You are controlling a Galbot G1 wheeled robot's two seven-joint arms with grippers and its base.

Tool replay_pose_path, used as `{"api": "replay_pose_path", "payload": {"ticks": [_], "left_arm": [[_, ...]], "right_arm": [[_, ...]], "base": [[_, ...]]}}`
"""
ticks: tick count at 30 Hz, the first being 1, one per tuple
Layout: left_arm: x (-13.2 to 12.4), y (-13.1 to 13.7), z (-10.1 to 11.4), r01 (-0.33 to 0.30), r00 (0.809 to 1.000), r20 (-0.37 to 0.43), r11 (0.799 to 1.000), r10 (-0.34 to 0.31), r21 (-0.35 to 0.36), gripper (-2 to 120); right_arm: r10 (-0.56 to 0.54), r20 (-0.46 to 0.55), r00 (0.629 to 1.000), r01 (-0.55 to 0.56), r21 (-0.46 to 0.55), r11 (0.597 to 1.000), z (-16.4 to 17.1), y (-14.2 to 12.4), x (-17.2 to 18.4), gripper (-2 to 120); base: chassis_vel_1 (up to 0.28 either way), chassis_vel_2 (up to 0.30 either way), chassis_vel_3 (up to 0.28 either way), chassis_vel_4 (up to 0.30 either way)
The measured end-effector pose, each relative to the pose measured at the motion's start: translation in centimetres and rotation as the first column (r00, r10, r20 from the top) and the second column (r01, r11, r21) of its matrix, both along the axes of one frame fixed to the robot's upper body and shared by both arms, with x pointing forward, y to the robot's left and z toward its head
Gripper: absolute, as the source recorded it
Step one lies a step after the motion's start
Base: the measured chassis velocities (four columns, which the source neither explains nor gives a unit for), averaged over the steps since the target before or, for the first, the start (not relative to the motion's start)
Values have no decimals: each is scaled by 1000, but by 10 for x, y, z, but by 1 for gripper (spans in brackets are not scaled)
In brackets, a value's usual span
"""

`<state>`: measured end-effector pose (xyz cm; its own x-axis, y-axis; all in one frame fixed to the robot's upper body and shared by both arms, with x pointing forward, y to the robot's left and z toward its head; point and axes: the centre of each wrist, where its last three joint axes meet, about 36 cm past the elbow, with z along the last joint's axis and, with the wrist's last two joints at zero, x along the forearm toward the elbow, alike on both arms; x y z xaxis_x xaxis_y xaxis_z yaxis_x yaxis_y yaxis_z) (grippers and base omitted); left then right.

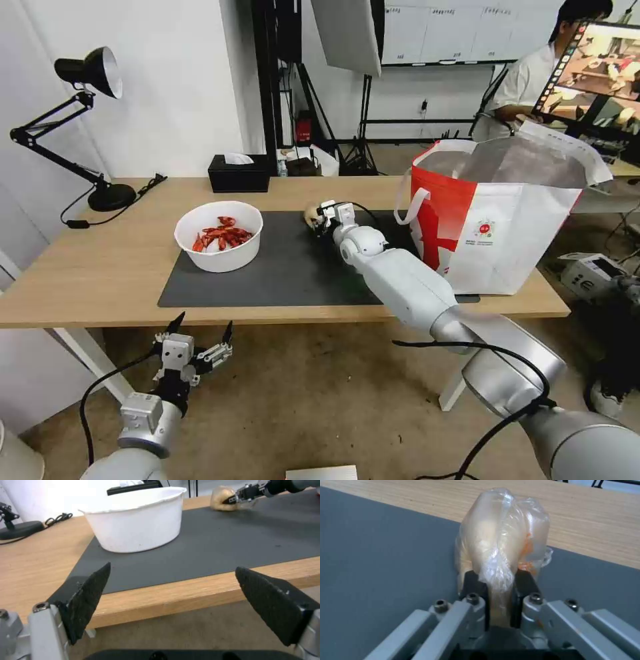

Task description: Pick up the trash from the table and place it into the takeout bag.

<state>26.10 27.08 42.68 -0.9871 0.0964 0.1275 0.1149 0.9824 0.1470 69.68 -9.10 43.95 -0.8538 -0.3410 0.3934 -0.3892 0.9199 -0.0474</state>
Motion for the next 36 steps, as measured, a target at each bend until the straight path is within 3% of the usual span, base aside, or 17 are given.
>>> {"api": "replay_pose_path", "payload": {"ticks": [7,14,18,21,24,25,30,32,36], "left_arm": [[0,-1,0,5,1000,1,1000,-5,-1,100],[-1,-1,2,7,1000,4,1000,-7,-1,100],[-2,-2,3,9,1000,5,1000,-9,-2,100],[-2,-3,3,11,1000,6,1000,-11,-3,100],[-2,-3,3,11,1000,5,1000,-11,-3,100],[-3,-4,3,12,1000,4,1000,-12,-5,100],[-4,-5,2,12,1000,0,1000,-12,-9,100],[-5,-7,3,15,1000,-1,1000,-15,-14,100],[-8,-9,5,13,1000,2,1000,-13,-20,100]], "right_arm": [[0,59,998,-1,8,1000,15,-9,-15,3],[7,230,973,1,-35,999,31,-34,-68,3],[10,336,942,-9,-5,1000,45,-51,-109,3],[12,442,897,-28,30,999,57,-74,-143,3],[10,459,889,-30,37,999,59,-78,-149,3],[7,495,869,-40,56,998,64,-87,-169,3],[-1,538,843,-48,77,996,65,-99,-201,2],[9,586,811,-48,51,998,58,-120,-221,2],[17,615,788,-40,23,999,55,-143,-241,2]], "base": [[0,0,0,0],[0,0,0,0],[0,0,0,0],[0,0,0,0],[0,0,0,0],[0,0,0,0],[0,0,0,0],[0,0,0,0],[0,0,0,0]]}}
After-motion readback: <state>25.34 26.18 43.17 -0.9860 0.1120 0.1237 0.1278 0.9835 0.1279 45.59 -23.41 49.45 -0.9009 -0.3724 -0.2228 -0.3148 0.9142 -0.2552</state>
